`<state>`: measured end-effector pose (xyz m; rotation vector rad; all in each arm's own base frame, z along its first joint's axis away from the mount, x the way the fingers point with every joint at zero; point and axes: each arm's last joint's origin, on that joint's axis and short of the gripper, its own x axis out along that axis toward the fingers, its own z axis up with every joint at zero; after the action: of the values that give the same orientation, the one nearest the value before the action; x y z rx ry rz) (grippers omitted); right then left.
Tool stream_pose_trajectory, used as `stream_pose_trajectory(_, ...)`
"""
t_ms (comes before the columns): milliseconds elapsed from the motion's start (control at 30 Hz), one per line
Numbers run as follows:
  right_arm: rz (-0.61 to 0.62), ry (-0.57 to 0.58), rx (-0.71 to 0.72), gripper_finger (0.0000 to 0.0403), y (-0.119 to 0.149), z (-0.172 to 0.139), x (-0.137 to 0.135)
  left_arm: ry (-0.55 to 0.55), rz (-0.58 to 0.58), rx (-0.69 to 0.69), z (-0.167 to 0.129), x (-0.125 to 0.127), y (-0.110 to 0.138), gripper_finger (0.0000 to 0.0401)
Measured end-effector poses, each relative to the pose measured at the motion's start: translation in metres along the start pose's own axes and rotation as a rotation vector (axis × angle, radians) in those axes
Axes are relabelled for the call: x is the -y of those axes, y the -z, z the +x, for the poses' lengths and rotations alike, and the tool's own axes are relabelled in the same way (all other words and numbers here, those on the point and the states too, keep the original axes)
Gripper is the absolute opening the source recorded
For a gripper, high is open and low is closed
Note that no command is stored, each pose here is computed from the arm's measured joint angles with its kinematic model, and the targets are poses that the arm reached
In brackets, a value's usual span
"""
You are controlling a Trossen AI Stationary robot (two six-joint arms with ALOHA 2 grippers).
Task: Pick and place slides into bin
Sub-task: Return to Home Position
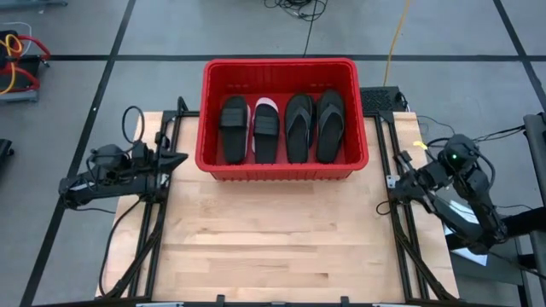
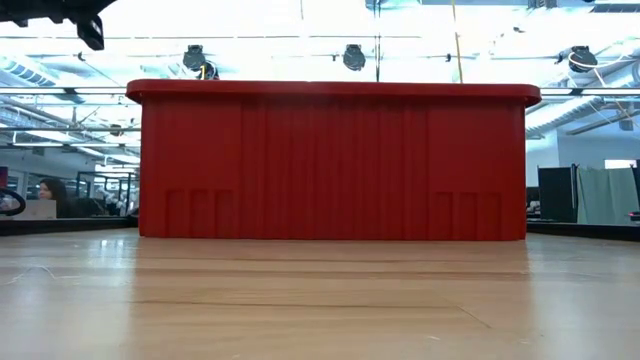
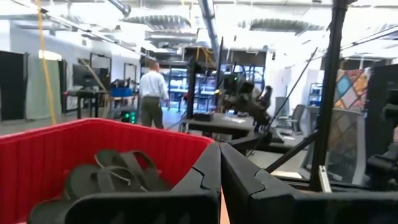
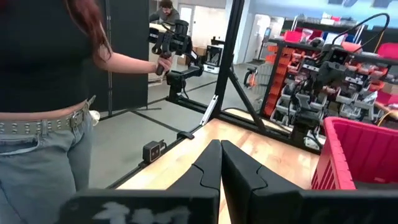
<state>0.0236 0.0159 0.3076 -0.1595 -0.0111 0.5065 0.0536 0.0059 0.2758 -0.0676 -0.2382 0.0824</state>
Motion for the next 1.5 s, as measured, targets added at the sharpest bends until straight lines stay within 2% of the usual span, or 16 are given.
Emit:
stream_pose_trajectory(200,-0.067,0.004,0.020,0.0000,0.006,-0.001,-0.007,0.016,-0.003,-0.026,0.002,0.000,0.009,0.0002)
stream_pose_trajectory(367,-0.017,0.006,0.045,0.0000,0.023,0.003,0.008,0.021,-0.016,-0.057,0.005,-0.001,0.018,0.0004)
stream_pose_trajectory(533,0.071,-0.005,0.077,0.0000,0.047,0.009,0.027,0.083,-0.035,-0.063,0.007,0.000,0.026,0.0003)
stream_pose_trajectory(800,0.077,-0.055,0.150,0.0000,0.075,0.014,0.037,0.158,-0.033,0.003,0.014,0.000,0.048,0.0004)
stream_pose_trajectory(967,0.035,-0.103,0.241,0.0000,0.085,0.015,0.028,0.205,-0.054,0.029,0.017,-0.001,0.065,0.0002)
stream_pose_trajectory(1067,-0.010,-0.109,0.315,0.0000,0.079,0.014,0.022,0.211,-0.063,0.041,0.018,-0.001,0.075,0.0004)
stream_pose_trajectory(1167,-0.005,-0.116,0.327,0.0000,0.081,0.016,0.024,0.248,-0.059,0.057,0.018,-0.001,0.086,0.0001)
stream_pose_trajectory(1333,-0.038,-0.138,0.338,0.0000,0.082,0.019,0.024,0.308,-0.050,0.030,0.018,0.000,0.088,0.0002)
stream_pose_trajectory(1500,-0.121,-0.111,0.351,0.0000,0.086,0.023,0.027,0.434,-0.003,0.015,0.017,0.004,0.090,0.0005)
